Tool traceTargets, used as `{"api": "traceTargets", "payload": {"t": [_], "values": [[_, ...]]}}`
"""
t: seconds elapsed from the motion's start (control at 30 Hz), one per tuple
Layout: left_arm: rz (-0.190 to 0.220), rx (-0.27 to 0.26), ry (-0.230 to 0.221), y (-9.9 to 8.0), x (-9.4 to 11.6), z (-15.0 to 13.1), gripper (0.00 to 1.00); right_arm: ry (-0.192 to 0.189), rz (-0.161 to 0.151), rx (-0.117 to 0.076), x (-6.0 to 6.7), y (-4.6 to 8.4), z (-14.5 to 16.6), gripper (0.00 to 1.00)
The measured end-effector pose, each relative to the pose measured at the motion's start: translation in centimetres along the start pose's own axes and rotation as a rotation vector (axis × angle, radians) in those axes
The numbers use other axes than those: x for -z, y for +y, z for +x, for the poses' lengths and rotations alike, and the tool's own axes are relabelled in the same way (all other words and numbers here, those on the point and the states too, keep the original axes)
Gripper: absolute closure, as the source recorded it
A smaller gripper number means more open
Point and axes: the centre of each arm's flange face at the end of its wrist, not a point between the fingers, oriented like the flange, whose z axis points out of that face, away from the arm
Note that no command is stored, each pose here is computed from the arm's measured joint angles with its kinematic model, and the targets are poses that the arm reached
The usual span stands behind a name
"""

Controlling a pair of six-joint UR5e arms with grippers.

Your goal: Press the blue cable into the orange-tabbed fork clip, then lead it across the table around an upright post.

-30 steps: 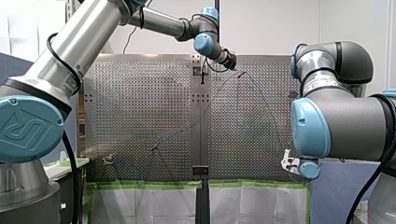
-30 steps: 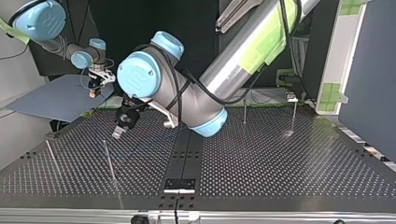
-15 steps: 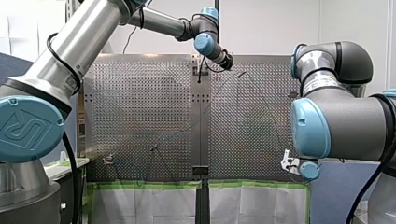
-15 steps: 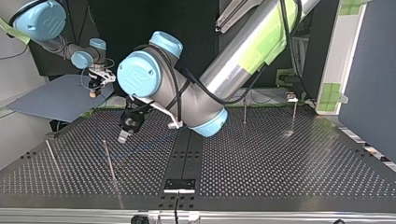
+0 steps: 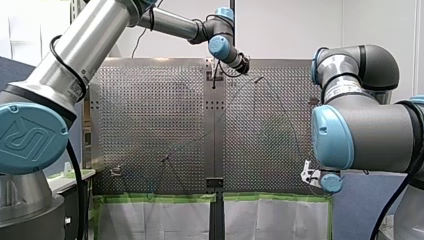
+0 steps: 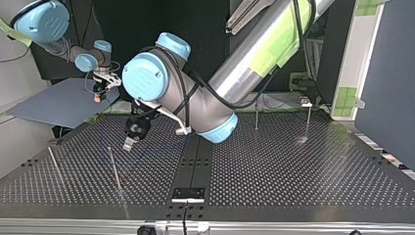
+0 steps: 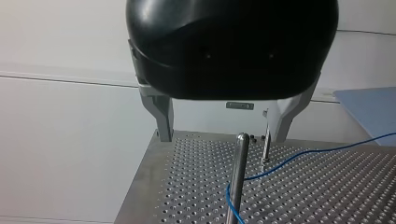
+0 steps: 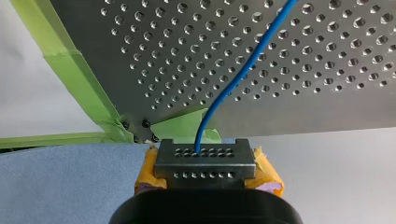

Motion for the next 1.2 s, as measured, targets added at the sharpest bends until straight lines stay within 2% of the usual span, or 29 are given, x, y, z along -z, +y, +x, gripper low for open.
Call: {"api": "traceTargets", "payload": {"t": [0.27,0.4,0.5,0.67,0.97,1.2], "values": [[-0.014,0.003,0.004,0.2,0.0,0.1,0.0,-0.001,-0.001,-0.001,0.0,0.1,0.0,1.0],[-0.047,0.009,0.021,0.9,0.4,0.4,0.0,-0.003,-0.002,-0.002,0.0,0.1,-0.1,1.0],[-0.073,0.015,0.013,2.0,0.8,0.1,0.0,-0.003,-0.001,-0.002,0.0,0.1,-0.1,1.0],[-0.107,0.042,-0.024,4.6,1.2,-1.0,0.0,-0.005,0.008,-0.002,0.1,-0.1,-0.1,1.0],[-0.111,0.136,-0.115,9.6,2.4,-3.3,0.0,-0.007,0.019,-0.007,0.1,-0.3,-0.2,1.0],[-0.147,0.198,-0.183,13.2,3.6,-4.8,0.0,-0.009,0.028,-0.007,0.1,-0.6,-0.2,1.0]]}}
